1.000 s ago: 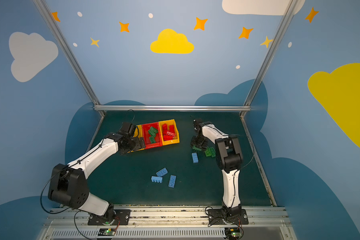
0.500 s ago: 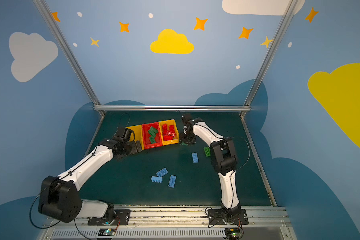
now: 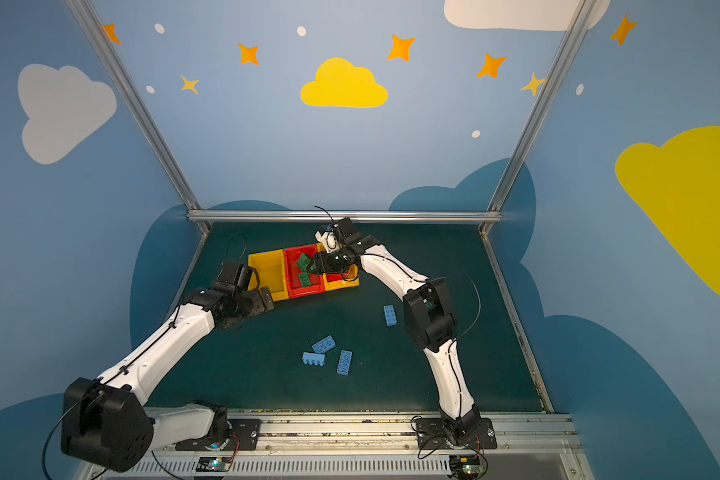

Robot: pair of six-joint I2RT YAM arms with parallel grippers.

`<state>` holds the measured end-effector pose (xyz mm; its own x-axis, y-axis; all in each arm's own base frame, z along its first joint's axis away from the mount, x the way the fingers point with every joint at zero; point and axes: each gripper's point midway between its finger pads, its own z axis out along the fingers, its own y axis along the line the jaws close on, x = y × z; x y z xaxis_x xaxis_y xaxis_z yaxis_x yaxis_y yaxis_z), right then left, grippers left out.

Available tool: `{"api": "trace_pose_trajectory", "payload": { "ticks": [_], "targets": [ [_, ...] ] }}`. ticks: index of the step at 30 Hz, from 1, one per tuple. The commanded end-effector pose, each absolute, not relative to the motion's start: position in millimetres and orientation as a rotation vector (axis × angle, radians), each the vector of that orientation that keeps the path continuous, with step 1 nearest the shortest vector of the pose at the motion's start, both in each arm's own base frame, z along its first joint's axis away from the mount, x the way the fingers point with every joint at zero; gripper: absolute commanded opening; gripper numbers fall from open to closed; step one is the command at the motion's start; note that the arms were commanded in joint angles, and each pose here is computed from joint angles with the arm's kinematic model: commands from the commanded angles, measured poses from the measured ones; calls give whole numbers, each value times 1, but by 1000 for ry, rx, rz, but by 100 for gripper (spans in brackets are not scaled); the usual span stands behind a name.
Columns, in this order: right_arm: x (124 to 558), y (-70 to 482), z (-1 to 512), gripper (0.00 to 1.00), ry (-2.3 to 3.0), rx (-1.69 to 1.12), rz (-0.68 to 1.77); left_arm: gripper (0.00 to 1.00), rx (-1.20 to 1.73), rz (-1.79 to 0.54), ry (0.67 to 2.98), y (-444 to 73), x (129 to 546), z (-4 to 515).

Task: Sort the legos into containers by color
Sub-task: 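Carry the green brick over the red bin with the right gripper and release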

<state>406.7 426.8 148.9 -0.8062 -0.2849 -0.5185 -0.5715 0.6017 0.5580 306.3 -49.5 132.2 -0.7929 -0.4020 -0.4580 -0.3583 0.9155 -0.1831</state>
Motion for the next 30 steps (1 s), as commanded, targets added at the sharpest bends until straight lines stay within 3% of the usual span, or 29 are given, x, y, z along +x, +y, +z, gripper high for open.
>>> {"api": "trace_pose_trajectory", "payload": {
  "ticks": [1,11,15,21,30],
  "targets": [
    [408,453,151,49,2351,-790,1121,100,-564,-80,2580,-43,304,136],
    [427,487,133,51,2301,-851,1097,100,-555,-58,2605,-42,309,138],
    [436,490,126,76,2302,-835,1065,100,-552,-48,2609,-41,313,138],
    [454,486,136,82,2282,-785,1017,100,-565,-56,2605,-41,321,138],
    [444,444,195,82,2255,-785,919,100,-491,-200,2596,-61,332,140]
  ]
}}
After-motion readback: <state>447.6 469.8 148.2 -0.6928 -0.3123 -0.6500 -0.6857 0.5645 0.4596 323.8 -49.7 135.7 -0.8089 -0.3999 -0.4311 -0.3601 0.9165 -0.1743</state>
